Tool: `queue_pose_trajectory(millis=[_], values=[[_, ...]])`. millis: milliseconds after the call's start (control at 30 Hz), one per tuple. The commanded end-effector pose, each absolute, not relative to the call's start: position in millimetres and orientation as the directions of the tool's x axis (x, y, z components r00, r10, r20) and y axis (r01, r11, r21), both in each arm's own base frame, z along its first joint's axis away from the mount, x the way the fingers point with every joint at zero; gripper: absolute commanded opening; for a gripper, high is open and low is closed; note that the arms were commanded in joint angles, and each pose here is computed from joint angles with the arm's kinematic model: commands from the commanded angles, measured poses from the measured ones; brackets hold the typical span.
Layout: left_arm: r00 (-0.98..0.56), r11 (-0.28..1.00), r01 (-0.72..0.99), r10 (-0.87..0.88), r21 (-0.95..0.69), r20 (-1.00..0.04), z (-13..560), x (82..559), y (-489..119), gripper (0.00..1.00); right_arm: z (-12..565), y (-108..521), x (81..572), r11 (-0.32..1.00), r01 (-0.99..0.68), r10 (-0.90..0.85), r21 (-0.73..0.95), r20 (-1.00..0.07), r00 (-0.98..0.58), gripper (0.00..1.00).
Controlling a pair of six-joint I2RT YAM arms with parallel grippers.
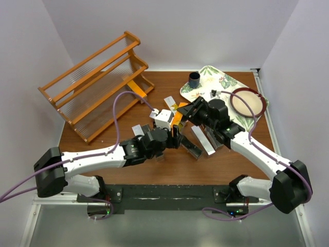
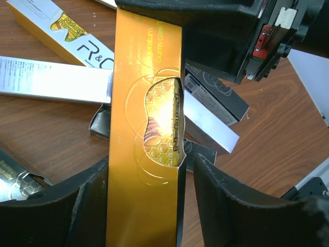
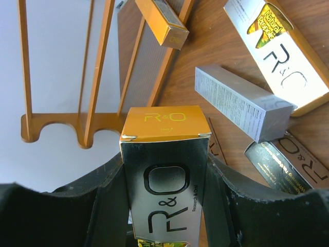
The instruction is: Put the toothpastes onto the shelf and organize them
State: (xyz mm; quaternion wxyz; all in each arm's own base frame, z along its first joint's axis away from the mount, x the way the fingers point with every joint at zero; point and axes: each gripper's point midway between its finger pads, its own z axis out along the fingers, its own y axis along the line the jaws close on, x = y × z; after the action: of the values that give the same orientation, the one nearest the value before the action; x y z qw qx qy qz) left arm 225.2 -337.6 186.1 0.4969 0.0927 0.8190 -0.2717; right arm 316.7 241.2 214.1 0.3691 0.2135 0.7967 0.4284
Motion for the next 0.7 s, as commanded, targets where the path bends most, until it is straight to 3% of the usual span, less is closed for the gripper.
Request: queue_pose_trajectory(millis=[0,133,267,400,667], values=[[-0.453,0.828,0.413,-0.175,-0.380,-0.874,209.7,229.7,-335.0,0.57,231.7,249.3,321.6,0.496,-0.029,0.663,0.868,-0.400,-0.633,0.28],[-0.435,0.850,0.397,-0.159,-0.348,-0.886,210.2,232.4,-326.5,0.41,228.7,251.9,321.5,0.507,-0.036,0.645,0.861,-0.407,-0.647,0.31],[-0.433,0.864,0.379,-0.152,-0.332,-0.889,207.2,233.9,-320.7,0.35,227.8,252.8,322.0,0.516,-0.044,0.635,0.856,-0.417,-0.650,0.38],[-0.444,0.879,0.357,-0.137,-0.315,-0.886,199.5,232.6,-312.4,0.34,229.6,253.1,323.3,0.528,-0.058,0.622,0.847,-0.432,-0.653,0.60],[-0.486,0.920,0.249,-0.153,-0.304,-0.860,177.1,244.6,-273.5,0.33,236.6,242.0,325.6,0.547,-0.078,0.604,0.833,-0.458,-0.652,0.87]])
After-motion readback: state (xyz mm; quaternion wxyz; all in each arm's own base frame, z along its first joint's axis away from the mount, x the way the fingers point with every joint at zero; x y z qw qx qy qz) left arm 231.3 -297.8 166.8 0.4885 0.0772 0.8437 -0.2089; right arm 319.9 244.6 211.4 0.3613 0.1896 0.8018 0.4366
